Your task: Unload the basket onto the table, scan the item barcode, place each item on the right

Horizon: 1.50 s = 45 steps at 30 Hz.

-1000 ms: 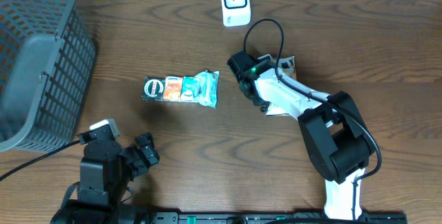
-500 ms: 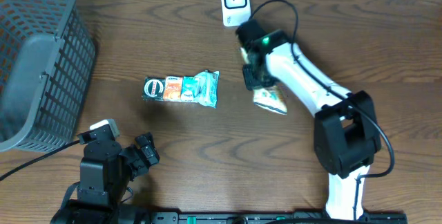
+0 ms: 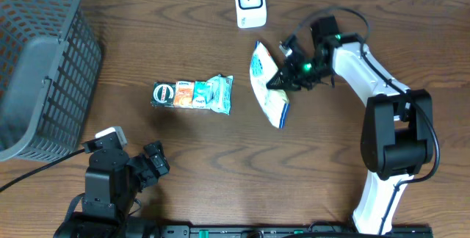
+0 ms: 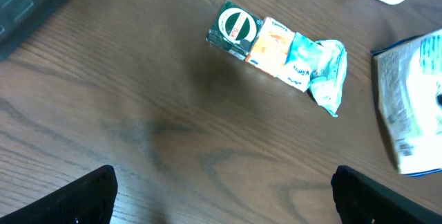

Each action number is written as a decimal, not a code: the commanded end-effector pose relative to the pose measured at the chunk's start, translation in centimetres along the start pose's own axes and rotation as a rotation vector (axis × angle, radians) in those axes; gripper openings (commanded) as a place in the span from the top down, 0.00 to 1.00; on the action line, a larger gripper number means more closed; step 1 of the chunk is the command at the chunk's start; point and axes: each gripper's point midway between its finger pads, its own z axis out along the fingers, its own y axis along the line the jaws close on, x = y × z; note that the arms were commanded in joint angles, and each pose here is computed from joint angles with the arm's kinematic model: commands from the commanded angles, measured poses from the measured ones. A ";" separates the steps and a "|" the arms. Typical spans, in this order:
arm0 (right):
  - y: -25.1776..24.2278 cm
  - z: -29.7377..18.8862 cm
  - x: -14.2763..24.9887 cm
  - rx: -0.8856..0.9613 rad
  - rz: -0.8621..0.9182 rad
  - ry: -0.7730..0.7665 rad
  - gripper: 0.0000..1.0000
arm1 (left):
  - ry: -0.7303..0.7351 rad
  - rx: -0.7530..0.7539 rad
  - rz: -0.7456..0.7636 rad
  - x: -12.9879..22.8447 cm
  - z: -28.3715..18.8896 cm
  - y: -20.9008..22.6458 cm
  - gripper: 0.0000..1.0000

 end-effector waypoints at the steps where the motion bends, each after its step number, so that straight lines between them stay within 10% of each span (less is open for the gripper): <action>1: -0.2 -0.4 1.5 -0.117 0.039 -0.009 0.99 | -0.008 0.000 0.000 -0.1 -0.1 0.0 0.02; 6: -4.9 -2.1 1.4 0.040 0.164 -0.058 0.93 | -0.008 0.000 -0.001 -0.1 -0.1 0.0 0.02; 15: -6.4 -10.5 0.0 0.335 0.220 -0.153 0.47 | -0.008 0.000 0.000 -0.1 -0.1 0.0 0.03; 21: -3.0 -12.0 0.0 0.382 0.134 -0.175 0.55 | -0.008 0.000 -0.001 -0.1 -0.1 0.0 0.03; 28: -1.8 -8.2 0.6 0.538 0.024 -0.110 0.96 | -0.008 0.000 0.000 -0.1 -0.1 0.0 0.02; 45: -9.1 -1.1 4.0 0.903 0.160 0.067 0.99 | -0.008 0.000 -0.001 -0.1 -0.1 0.0 0.02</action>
